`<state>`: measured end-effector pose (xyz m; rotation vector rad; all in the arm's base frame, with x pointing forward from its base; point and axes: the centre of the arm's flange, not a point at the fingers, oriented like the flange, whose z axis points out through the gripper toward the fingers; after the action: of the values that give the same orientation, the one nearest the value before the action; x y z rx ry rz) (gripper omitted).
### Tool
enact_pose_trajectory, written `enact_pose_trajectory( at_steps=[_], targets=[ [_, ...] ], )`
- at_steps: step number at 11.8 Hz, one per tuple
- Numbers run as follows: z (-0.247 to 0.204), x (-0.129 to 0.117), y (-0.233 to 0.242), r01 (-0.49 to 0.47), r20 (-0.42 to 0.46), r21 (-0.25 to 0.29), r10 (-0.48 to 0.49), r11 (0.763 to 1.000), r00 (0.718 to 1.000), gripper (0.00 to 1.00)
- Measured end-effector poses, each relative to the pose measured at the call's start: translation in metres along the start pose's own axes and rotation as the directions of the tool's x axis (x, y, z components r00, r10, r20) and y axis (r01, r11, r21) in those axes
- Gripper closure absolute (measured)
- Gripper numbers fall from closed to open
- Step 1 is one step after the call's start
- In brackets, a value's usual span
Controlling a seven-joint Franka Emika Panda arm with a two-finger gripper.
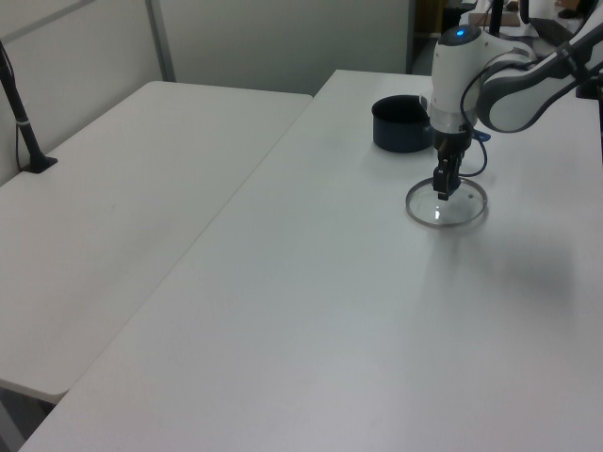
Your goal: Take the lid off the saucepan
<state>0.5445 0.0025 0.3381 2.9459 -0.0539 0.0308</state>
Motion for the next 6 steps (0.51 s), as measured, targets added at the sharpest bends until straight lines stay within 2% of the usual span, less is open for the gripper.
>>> enact_pose_trajectory(
  at_steps=[2, 4, 5, 6],
  targets=[
    [0.007, 0.002, 0.002, -0.029, 0.011, -0.001, 0.029, 1.000, 1.000, 0.20],
    [-0.016, 0.014, 0.005, -0.091, -0.005, -0.010, 0.091, 0.996, 0.996, 0.00],
    [-0.042, 0.024, 0.008, -0.112, 0.000, -0.023, 0.113, 0.993, 0.994, 0.00],
    [-0.080, 0.034, 0.008, -0.138, 0.009, -0.016, 0.138, 0.990, 0.990, 0.00]
  ],
)
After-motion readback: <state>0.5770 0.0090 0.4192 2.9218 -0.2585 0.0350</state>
